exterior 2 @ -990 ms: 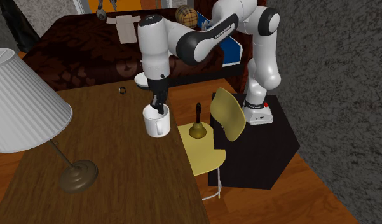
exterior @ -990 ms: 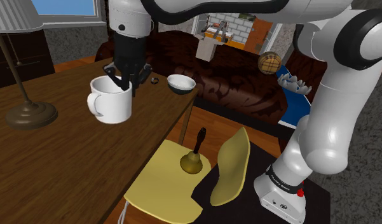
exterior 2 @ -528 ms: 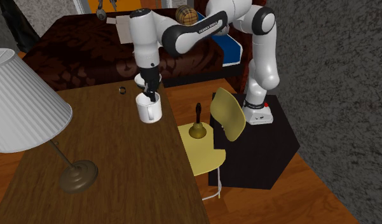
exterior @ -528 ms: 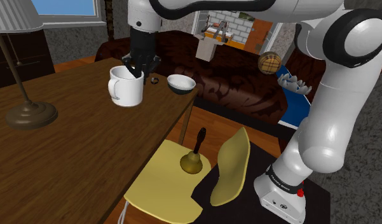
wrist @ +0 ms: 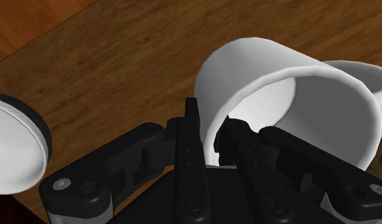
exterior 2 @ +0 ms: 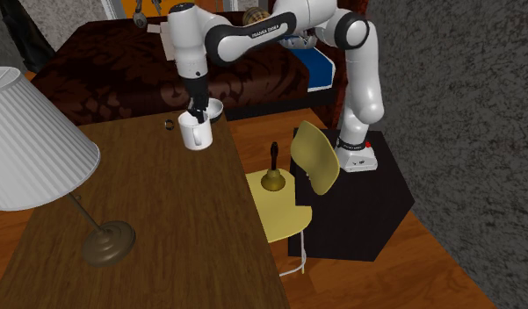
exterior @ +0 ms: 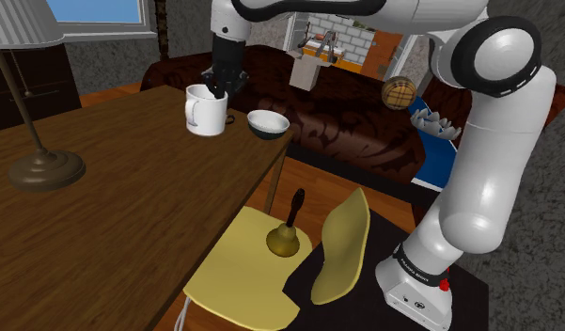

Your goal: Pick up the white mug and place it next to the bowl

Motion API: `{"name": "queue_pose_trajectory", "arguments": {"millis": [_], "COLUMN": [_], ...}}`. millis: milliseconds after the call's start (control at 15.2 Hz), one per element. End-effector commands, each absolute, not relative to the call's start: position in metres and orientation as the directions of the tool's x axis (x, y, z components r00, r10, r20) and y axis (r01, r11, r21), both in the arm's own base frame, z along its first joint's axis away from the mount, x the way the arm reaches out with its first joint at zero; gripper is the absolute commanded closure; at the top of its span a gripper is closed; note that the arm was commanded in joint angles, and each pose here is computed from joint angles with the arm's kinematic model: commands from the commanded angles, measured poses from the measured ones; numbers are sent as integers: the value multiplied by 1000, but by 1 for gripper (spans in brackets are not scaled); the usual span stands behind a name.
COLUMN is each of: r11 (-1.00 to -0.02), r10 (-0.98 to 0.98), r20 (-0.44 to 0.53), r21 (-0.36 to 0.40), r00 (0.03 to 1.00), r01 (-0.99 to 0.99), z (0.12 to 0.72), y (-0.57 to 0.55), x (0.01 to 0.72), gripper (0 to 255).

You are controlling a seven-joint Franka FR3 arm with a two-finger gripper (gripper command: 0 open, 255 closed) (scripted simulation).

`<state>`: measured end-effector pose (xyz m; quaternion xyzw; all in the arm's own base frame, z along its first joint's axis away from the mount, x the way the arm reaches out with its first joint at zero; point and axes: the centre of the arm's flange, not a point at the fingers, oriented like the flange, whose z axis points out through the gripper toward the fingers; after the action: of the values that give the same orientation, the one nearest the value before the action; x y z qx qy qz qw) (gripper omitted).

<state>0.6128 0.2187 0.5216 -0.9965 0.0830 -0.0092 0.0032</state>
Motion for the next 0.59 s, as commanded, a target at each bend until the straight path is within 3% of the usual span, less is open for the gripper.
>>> {"name": "queue_pose_trajectory", "arguments": {"millis": [0, 528], "r11": [-986, -986], "r10": [-164, -164], "r20": [18, 18], "r21": [-8, -8], "r00": [986, 986], "r01": [-164, -164], "z": [521, 522], "y": [196, 108], "x": [628, 686], "gripper": [255, 255]}}
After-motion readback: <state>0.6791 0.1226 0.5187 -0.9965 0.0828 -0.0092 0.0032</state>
